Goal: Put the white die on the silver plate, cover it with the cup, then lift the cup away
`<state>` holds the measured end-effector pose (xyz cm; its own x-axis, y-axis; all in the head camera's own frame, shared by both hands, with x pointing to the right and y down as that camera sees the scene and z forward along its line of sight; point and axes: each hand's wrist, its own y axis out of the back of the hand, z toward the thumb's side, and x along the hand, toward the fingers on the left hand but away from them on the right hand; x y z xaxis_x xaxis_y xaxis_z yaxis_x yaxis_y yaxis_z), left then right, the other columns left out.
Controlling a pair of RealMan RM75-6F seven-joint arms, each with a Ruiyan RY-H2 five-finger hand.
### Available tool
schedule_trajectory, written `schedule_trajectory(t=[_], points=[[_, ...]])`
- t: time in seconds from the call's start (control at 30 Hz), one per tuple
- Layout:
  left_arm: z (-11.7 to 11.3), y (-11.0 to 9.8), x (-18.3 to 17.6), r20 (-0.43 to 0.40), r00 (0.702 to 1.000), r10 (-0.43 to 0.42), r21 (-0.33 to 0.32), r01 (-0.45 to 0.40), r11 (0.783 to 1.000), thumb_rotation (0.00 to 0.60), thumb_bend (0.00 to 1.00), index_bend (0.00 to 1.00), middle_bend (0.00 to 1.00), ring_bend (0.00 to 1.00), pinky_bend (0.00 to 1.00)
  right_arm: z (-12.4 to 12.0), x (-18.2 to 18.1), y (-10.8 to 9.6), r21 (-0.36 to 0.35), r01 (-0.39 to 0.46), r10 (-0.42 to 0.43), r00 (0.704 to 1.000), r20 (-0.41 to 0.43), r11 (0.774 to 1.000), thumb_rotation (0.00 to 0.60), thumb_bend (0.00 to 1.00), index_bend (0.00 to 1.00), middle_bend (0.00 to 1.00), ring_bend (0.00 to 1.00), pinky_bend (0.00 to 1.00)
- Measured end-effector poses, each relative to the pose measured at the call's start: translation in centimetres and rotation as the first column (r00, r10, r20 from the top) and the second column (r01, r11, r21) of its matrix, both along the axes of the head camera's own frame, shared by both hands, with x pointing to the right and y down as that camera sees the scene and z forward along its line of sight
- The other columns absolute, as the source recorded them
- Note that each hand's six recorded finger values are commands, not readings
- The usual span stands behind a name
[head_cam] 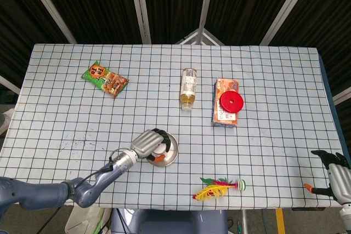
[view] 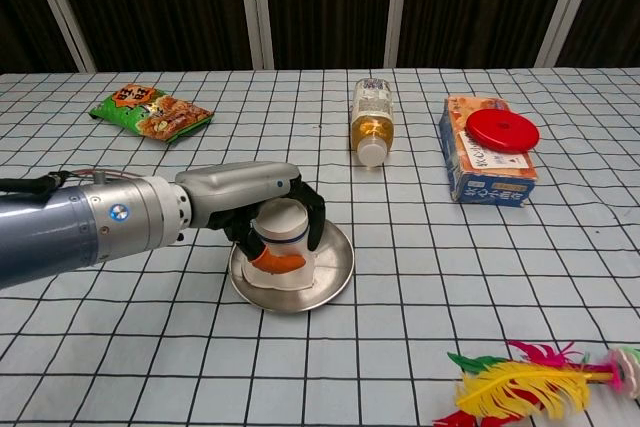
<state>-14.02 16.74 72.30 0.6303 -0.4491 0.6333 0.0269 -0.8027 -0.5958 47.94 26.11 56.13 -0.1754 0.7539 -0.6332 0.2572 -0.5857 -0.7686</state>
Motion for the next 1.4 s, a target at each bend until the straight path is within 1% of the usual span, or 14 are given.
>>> schedule_trajectory(t=[0.2, 0.3, 0.37, 0.5, 0.63, 0.77, 0.87, 0.97, 1.2, 1.4], points=[[0.2, -0.3, -0.3, 0.012, 0.999, 0.036, 0.110, -0.037, 0.993, 0.600, 0.56, 0.52, 0.40, 0.22, 0.22, 0.1, 0.1, 0.1, -0.008, -0.001, 0.001, 1.000, -0.005, 1.000, 0.600, 0.10, 0.21, 0.19, 0.15, 0.00], [0.3, -0.8, -0.5, 0.008, 1.000, 0.029, 0.165, -0.030, 0.986, 0.600, 0.57, 0.52, 0.40, 0.22, 0.22, 0.2, 0.1, 0.1, -0.011, -0.002, 0.002, 1.000, -0.007, 1.000, 0.600, 0.10, 0.21, 0.19, 0.15, 0.00], [0.4, -1.1, -0.6, 0.001, 1.000, 0.015, 0.184, -0.015, 0.983, 0.600, 0.57, 0.52, 0.40, 0.22, 0.22, 0.2, 0.1, 0.1, -0.012, -0.003, 0.002, 1.000, -0.008, 1.000, 0.600, 0.10, 0.21, 0.19, 0.15, 0.00], [0.6, -1.8, -0.7, -0.030, 0.999, -0.032, 0.192, 0.037, 0.981, 0.600, 0.57, 0.53, 0.40, 0.22, 0.22, 0.3, 0.1, 0.1, -0.016, -0.003, 0.003, 1.000, -0.010, 1.000, 0.600, 0.10, 0.21, 0.19, 0.15, 0.00], [0.4, -2.7, -0.7, -0.067, 0.995, -0.074, 0.221, 0.087, 0.971, 0.600, 0.57, 0.53, 0.40, 0.22, 0.22, 0.3, 0.1, 0.1, -0.018, -0.004, 0.003, 1.000, -0.010, 1.000, 0.600, 0.10, 0.21, 0.19, 0.15, 0.00], [0.6, -3.3, -0.8, -0.077, 0.993, -0.090, 0.242, 0.106, 0.965, 0.600, 0.57, 0.53, 0.40, 0.22, 0.22, 0.3, 0.1, 0.1, -0.020, -0.005, 0.005, 1.000, -0.010, 1.000, 0.600, 0.10, 0.21, 0.19, 0.15, 0.00], [0.7, -3.3, -0.8, -0.085, 0.992, -0.097, 0.236, 0.115, 0.965, 0.600, 0.57, 0.53, 0.40, 0.23, 0.22, 0.4, 0.1, 0.1, -0.022, -0.005, 0.005, 1.000, -0.011, 1.000, 0.600, 0.10, 0.21, 0.19, 0.15, 0.00], [0.6, -3.0, -0.6, -0.104, 0.989, -0.107, 0.213, 0.127, 0.969, 0.600, 0.57, 0.54, 0.41, 0.24, 0.22, 0.4, 0.1, 0.1, -0.023, -0.006, 0.006, 1.000, -0.012, 1.000, 0.600, 0.10, 0.21, 0.19, 0.15, 0.00], [-0.9, -3.4, -0.2, -0.142, 0.985, -0.101, 0.222, 0.131, 0.966, 0.600, 0.57, 0.55, 0.42, 0.24, 0.22, 0.5, 0.0, 0.2, -0.031, -0.003, 0.003, 1.000, -0.009, 1.000, 0.600, 0.10, 0.21, 0.19, 0.15, 0.00], [-2.9, -4.1, 0.2, -0.179, 0.976, -0.122, 0.220, 0.160, 0.962, 0.600, 0.57, 0.55, 0.43, 0.25, 0.22, 0.5, -0.1, 0.2, -0.032, -0.001, 0.001, 1.000, -0.007, 0.999, 0.600, 0.10, 0.21, 0.19, 0.15, 0.00]])
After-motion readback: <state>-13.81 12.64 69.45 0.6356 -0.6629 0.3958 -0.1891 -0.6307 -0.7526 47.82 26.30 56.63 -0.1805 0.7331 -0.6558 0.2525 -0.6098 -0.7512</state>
